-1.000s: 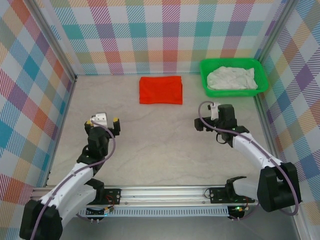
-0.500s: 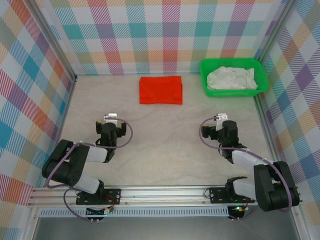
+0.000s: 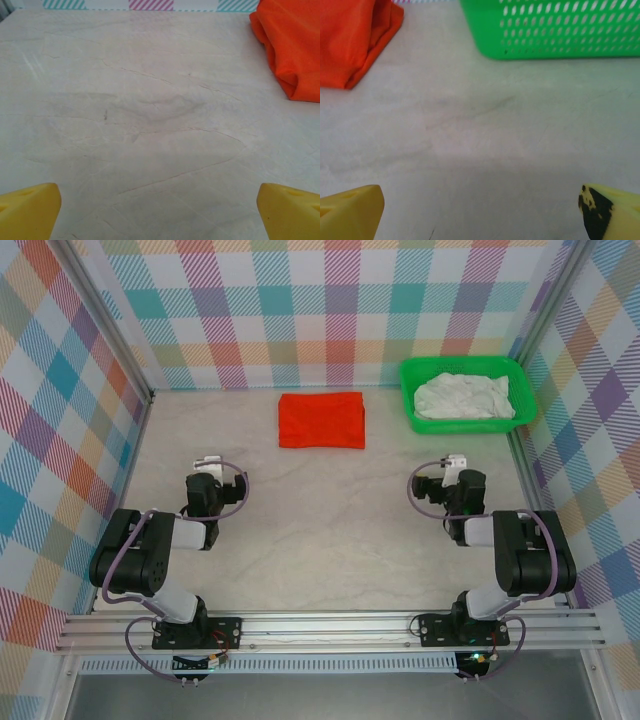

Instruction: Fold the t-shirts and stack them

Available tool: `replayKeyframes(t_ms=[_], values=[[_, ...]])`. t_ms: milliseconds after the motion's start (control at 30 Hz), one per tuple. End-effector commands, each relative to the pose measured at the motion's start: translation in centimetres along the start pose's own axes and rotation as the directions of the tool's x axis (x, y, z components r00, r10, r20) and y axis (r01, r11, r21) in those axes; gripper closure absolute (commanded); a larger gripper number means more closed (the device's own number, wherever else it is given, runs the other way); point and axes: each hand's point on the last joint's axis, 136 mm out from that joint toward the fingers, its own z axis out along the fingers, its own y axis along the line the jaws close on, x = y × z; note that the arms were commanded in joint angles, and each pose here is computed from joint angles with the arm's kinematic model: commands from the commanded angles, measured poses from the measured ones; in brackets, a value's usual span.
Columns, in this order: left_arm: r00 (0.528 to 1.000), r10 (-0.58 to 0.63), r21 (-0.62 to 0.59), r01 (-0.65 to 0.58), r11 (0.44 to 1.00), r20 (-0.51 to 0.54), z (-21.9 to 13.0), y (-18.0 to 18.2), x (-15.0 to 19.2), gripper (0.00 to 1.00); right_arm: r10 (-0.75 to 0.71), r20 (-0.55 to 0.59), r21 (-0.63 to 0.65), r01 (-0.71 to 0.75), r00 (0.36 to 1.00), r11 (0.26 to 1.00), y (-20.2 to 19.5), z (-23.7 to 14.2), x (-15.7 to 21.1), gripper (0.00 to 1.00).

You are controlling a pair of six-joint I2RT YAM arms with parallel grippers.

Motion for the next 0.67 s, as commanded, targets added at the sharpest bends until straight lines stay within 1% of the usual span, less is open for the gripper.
replayKeyframes(t_ms=[0,633], values=[[1.000,-0.024,0.029,0.024,0.999,0.000,0.19,-0.30,-0.27,0.00,0.016,0.044,-0.039,-0.015,0.999,0.999,0.47,0.05,-1.61,0.01],[1.000,-0.023,0.031,0.023,0.999,-0.005,0.24,-0.35,-0.16,0.01,0.016,0.046,-0.038,-0.014,0.999,0.999,0.47,0.01,-1.60,0.01]])
